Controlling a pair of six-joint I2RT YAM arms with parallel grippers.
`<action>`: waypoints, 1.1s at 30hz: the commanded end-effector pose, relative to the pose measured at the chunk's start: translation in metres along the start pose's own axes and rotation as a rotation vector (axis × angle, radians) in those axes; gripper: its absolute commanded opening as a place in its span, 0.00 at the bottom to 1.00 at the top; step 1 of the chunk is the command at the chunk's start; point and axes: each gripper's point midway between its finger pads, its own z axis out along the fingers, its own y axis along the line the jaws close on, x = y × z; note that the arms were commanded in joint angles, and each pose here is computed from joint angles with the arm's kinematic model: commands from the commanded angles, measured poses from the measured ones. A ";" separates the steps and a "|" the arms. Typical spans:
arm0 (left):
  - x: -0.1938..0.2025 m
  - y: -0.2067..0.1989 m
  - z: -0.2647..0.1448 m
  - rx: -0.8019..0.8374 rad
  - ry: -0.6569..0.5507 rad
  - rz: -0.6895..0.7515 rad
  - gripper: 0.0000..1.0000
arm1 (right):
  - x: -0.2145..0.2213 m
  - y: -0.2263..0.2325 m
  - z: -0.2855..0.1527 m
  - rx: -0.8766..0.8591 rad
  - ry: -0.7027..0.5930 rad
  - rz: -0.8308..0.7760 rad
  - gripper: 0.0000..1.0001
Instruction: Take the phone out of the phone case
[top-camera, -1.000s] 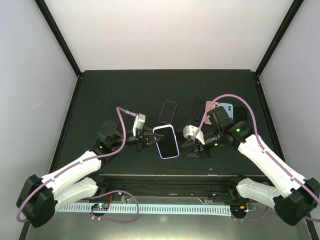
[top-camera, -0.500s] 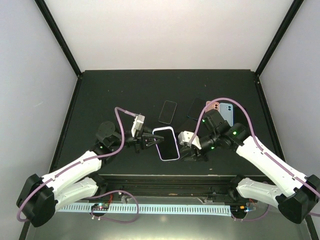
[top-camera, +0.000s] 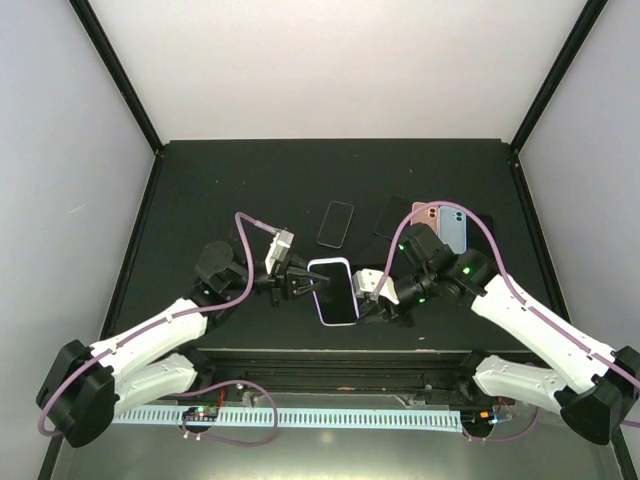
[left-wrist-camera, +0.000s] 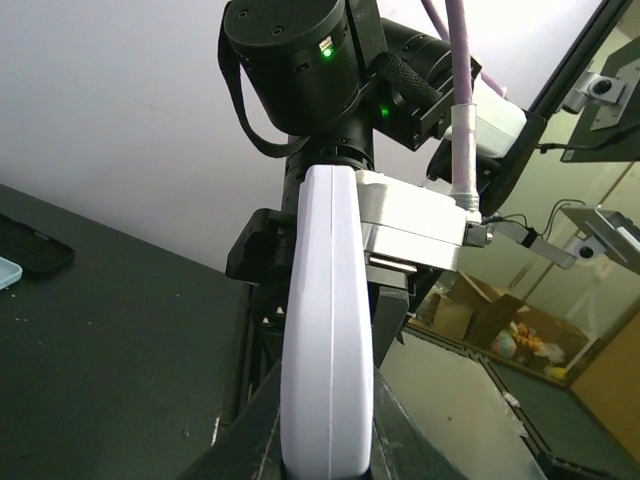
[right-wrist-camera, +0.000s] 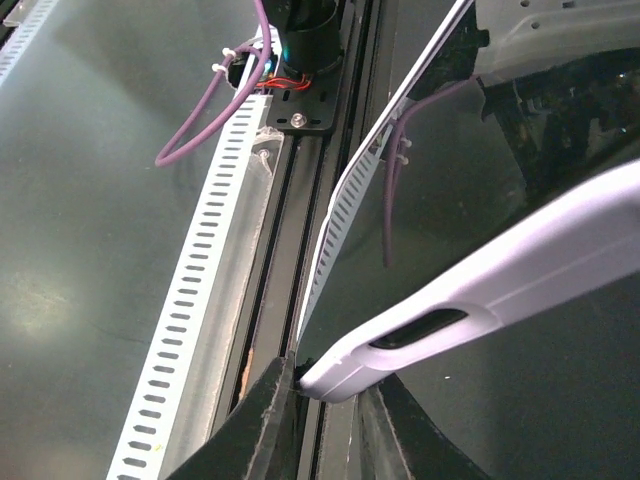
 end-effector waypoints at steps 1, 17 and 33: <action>-0.021 -0.009 0.002 0.030 -0.049 0.047 0.02 | -0.018 0.003 -0.007 0.020 -0.034 -0.097 0.17; -0.021 0.012 0.010 0.037 -0.104 -0.120 0.02 | -0.029 0.002 -0.012 0.110 -0.012 -0.236 0.15; -0.014 0.007 0.016 0.114 -0.076 -0.170 0.01 | -0.028 -0.031 -0.013 0.260 0.050 -0.283 0.12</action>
